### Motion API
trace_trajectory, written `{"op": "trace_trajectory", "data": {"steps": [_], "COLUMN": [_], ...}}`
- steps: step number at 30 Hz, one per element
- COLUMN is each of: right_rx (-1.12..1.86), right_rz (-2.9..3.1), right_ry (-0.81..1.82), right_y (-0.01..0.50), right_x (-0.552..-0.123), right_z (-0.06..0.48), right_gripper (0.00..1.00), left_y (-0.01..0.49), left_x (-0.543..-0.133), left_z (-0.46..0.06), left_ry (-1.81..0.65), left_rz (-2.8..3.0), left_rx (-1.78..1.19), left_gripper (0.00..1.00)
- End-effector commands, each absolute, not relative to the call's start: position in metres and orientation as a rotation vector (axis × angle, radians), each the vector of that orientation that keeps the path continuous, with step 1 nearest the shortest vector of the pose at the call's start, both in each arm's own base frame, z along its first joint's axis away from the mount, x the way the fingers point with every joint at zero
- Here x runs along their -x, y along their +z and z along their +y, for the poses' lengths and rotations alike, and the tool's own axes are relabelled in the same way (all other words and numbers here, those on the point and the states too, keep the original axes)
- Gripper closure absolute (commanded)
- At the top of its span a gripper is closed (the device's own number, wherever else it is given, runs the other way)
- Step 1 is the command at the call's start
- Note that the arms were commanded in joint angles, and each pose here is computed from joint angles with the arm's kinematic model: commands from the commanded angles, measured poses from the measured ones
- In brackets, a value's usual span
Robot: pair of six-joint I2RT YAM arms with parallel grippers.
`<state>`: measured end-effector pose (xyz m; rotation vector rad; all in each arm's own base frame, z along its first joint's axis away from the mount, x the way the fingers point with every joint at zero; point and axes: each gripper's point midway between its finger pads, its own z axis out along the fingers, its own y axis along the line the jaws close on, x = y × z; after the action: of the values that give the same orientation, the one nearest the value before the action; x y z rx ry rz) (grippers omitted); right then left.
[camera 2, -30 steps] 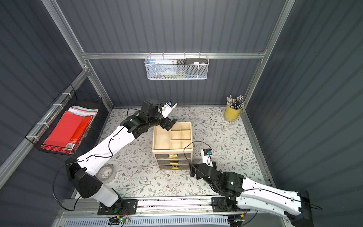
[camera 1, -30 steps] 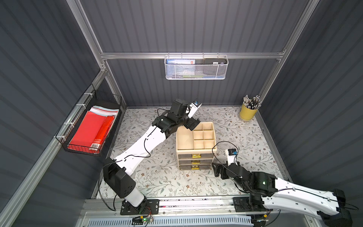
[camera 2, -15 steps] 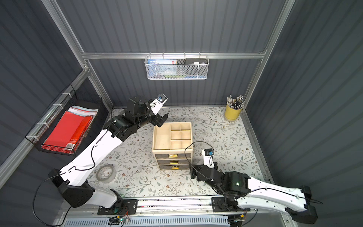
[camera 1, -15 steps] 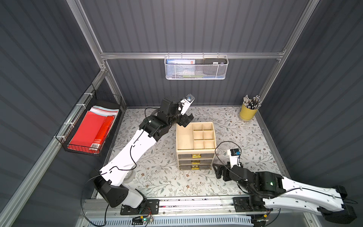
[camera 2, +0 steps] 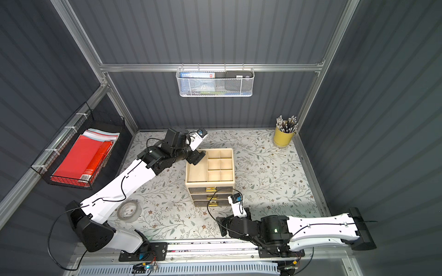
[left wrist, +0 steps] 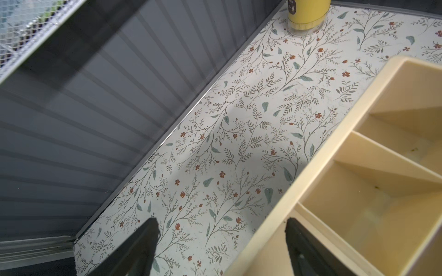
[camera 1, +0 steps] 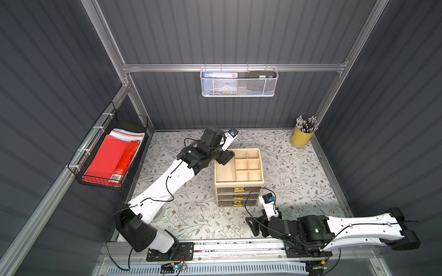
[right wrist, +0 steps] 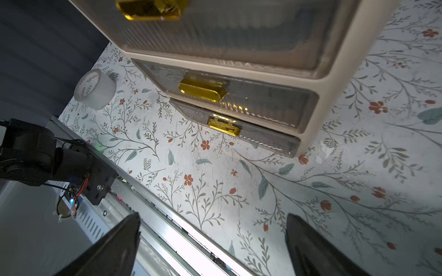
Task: Take the mice out of the drawer
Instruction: Adjust the storage box at the center of the board.
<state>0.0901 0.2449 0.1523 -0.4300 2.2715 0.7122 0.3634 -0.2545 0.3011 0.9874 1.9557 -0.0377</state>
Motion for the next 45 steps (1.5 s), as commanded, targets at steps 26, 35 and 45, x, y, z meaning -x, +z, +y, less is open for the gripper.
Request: {"op": "trace_trajectory", "data": {"steps": [26,35,45], "right_rx": [0.213,0.264,0.29], "right_rz": [1.753,1.858,1.928], "right_ry": [0.886,1.101,1.213], "right_y": [0.261,0.265,0.249], "right_x": [-0.191,-0.235,-0.205], "right_z": [0.23,0.246,0.243], "right_gripper": [0.05,0.12,0.07], "left_y": [0.34,0.34,0.363], "left_x": [-0.374,-0.373,-0.352], "left_z": [-0.179,-0.147,-0.2], "left_ry": [0.135,0.245,-0.008], "left_rz": [1.938,1.915,1.84], "left_rx": [-0.43,-0.251,-0.621], "left_gripper": [0.61,0.61,0.09]}}
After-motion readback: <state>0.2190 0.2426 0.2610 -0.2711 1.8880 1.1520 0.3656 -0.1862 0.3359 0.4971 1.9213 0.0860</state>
